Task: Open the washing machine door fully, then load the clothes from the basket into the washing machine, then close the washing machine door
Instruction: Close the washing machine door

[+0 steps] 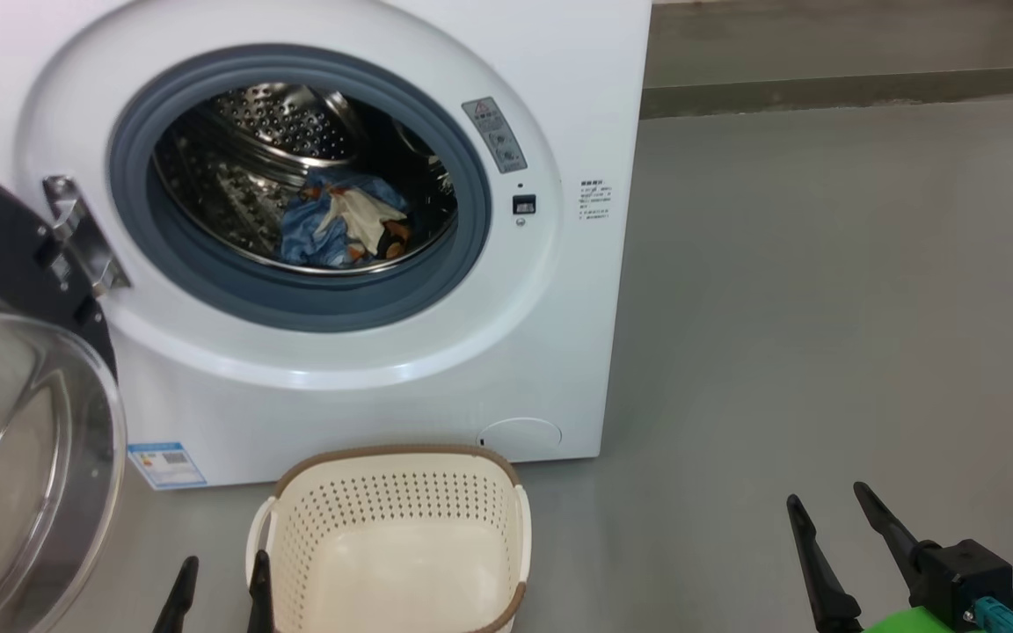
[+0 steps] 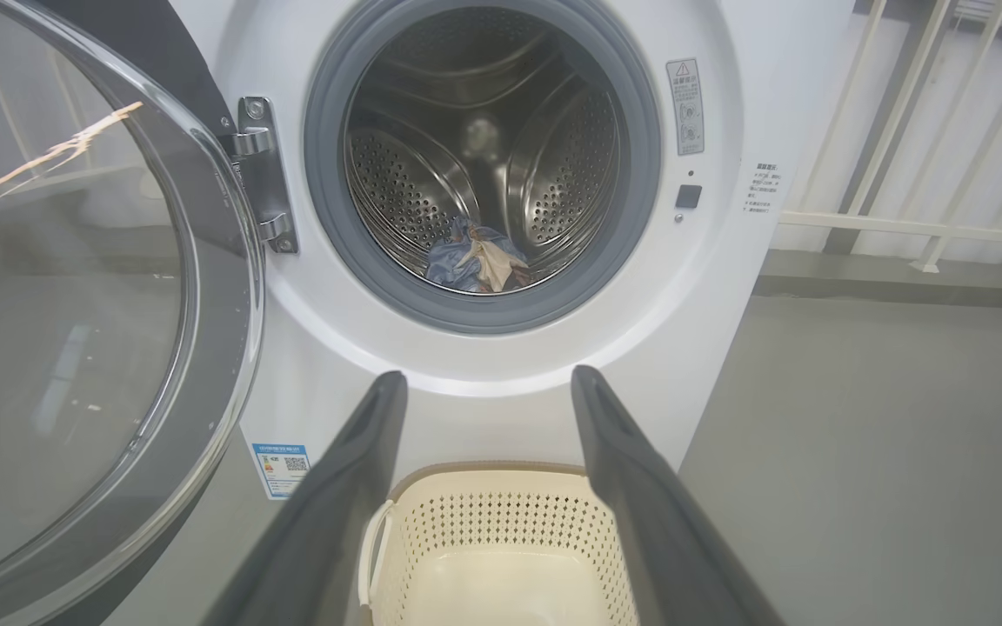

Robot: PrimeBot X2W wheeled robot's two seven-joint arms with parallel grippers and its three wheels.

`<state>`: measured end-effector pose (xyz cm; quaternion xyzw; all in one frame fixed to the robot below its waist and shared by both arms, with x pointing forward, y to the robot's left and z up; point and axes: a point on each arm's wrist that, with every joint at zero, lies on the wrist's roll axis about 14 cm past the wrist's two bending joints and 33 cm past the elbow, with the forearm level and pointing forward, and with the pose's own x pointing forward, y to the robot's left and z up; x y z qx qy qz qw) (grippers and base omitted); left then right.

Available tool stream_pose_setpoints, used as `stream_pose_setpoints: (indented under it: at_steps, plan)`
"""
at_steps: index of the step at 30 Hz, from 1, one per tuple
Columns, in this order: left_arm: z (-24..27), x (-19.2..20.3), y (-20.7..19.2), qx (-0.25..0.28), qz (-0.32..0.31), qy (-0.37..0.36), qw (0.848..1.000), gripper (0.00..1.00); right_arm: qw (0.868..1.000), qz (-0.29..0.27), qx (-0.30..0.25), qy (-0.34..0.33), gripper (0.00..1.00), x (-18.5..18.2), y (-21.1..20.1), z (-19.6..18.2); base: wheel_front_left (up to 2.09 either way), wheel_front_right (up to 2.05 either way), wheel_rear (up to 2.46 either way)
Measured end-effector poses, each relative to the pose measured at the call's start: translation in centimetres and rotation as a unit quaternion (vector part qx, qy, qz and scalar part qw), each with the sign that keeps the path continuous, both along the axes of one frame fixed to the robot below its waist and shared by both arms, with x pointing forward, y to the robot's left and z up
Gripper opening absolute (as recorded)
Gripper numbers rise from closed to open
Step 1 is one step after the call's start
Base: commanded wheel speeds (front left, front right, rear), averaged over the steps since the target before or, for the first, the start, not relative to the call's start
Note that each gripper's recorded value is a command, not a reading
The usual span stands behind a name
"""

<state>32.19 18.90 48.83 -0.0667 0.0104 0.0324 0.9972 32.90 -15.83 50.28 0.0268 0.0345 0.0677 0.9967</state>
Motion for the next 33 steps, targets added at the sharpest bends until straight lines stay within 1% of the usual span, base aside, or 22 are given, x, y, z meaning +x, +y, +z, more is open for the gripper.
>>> stream_pose_setpoints:
  at_steps: [5, 10, 24, 33]
  plan:
    - [-0.1, -0.2, 0.4, -0.002, 0.006, 0.001, 1.000, 1.00, 1.000, 0.006, 0.001, 0.001, 1.00, 0.2, 0.4, -0.1, -1.30, 1.30, 0.00]
    - [-0.1, -0.3, 0.9, 0.003, 0.013, 0.003, 1.000, 1.00, 1.000, 0.009, 0.001, 0.004, 1.00, 0.3, 0.6, -0.2, -0.62, 0.62, 0.00]
    - [-0.3, -0.9, 1.2, 0.001, 0.021, 0.005, 1.000, 1.00, 1.000, 0.018, -0.001, 0.005, 1.00, 0.8, 1.1, -0.3, -0.01, 0.01, 0.00]
    - [0.1, -2.5, 3.2, 0.000, 0.056, -0.002, 0.998, 1.00, 0.998, 0.059, -0.004, 0.007, 1.00, 2.0, 3.6, -0.3, 0.00, 0.00, 0.00]
